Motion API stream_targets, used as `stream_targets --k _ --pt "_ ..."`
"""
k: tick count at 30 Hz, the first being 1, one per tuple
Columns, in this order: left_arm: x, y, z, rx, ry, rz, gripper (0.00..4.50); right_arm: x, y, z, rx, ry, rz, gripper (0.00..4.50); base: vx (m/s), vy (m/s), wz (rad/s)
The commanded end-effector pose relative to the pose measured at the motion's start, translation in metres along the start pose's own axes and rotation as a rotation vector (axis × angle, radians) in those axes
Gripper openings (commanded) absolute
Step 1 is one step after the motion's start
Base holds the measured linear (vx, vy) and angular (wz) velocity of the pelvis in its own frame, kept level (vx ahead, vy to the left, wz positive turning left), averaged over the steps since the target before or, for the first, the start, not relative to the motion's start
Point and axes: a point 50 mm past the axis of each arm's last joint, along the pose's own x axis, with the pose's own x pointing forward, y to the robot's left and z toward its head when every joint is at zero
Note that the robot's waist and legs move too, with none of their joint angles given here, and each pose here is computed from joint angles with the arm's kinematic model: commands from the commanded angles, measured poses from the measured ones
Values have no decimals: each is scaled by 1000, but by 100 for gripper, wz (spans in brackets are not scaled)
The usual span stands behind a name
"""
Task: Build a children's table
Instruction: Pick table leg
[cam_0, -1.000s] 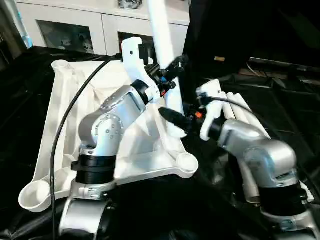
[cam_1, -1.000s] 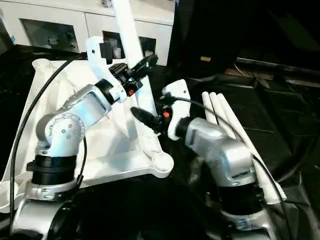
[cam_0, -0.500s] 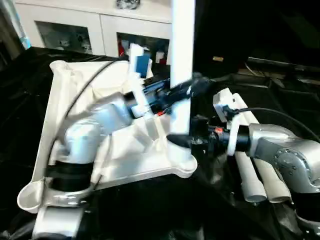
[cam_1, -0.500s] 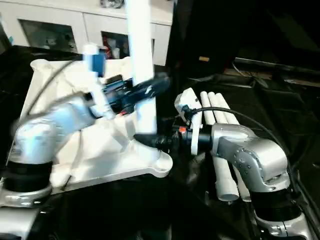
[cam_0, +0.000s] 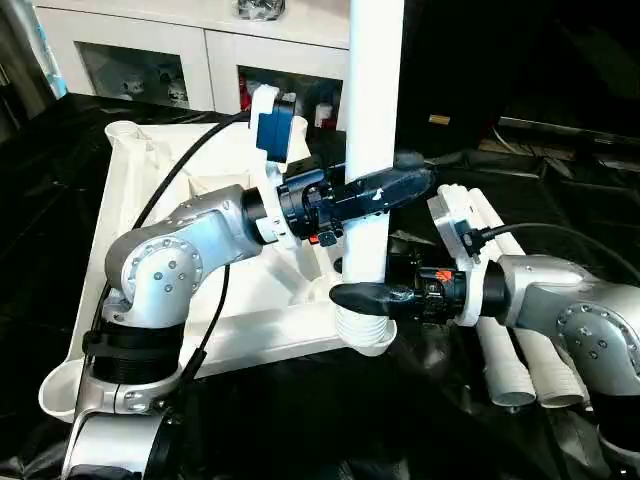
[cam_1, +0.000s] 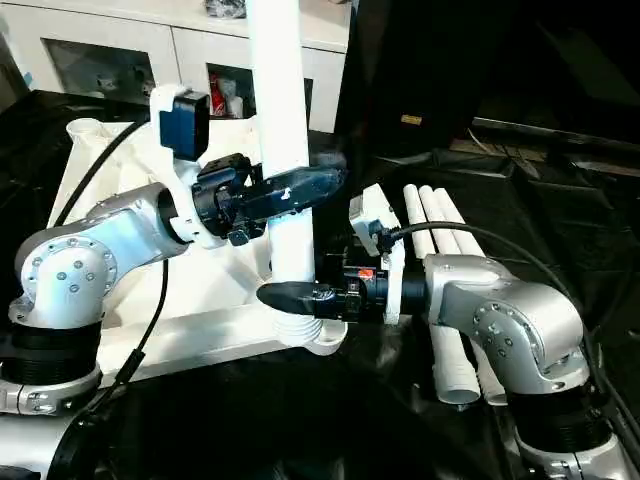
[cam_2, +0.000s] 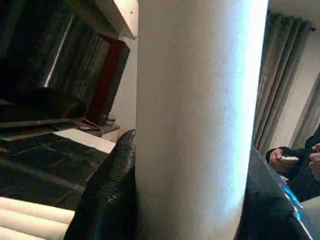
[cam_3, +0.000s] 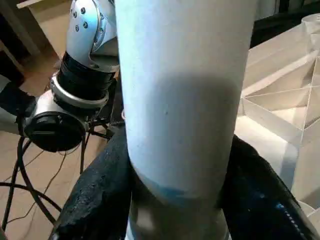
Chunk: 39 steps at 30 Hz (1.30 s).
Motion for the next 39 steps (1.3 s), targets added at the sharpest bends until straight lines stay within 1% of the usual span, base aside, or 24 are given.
stream_targets --k 1,2,3,5,7,8,9,10,11,13,16,17,19,22,23,24,29,30,31,32,34,35,38,39 --pt "7 -7 5 15 -5 -51 224 -4 -6 -2 12 -7 -70 196 0 0 0" --pt "7 -7 5 15 -5 -51 245 -4 -6 -2 12 -7 -70 196 0 0 0" --pt "8 -1 8 6 -32 17 258 -2 -8 -1 5 -18 -87 195 0 0 0" --pt "9 2 9 20 -49 63 264 0 -11 0 -1 -32 -117 194 0 0 0" --pt "9 7 8 61 -35 138 294 1 -15 1 -11 -45 -156 193 0 0 0" --pt "10 12 7 77 -19 208 294 3 -20 2 -16 -54 -207 193 0 0 0" --pt "10 15 6 86 -10 257 305 3 -25 2 -19 -60 -248 193 0 0 0" --pt "11 18 6 95 -8 307 305 4 -29 2 -21 -64 -285 193 0 0 0" --pt "12 25 7 113 -10 403 305 5 -37 2 -29 -72 -350 193 0 0 0" --pt "13 33 7 111 -18 514 305 5 -42 2 -23 -84 -398 193 0 0 0" --pt "13 40 7 128 -10 602 305 7 -47 3 -20 -93 -446 193 0 0 0" --pt "13 40 7 129 -12 609 305 7 -48 3 -18 -94 -448 193 0 0 0" --pt "18 44 6 106 -54 665 277 9 -50 2 -17 -95 -461 193 0 0 0" --pt "23 46 4 95 -76 693 270 10 -51 2 -18 -92 -469 193 0 0 0" --pt "24 46 3 93 -77 694 265 10 -51 2 -20 -92 -472 193 0 0 0" --pt "26 46 1 89 -75 694 247 11 -51 2 -20 -93 -473 193 0 0 0" --pt "30 44 0 83 -73 676 228 12 -52 2 -26 -94 -485 193 0 0 0" --pt "30 44 0 85 -75 666 206 12 -52 2 10 -107 -474 228 0 0 0" --pt "29 44 1 93 -74 665 200 11 -50 3 27 -117 -455 249 0 0 0" --pt "29 44 1 95 -74 664 200 11 -50 3 29 -119 -452 249 0 0 0" --pt "28 44 2 99 -74 652 190 9 -49 5 29 -125 -439 271 0 0 0" --pt "27 43 3 104 -72 634 190 7 -48 6 24 -125 -431 271 0 0 0" --pt "24 34 5 110 -50 500 184 -3 -43 7 19 -96 -360 300 0 0 0" --pt "24 31 5 107 -42 459 184 -5 -41 8 19 -88 -332 300 0 0 0"
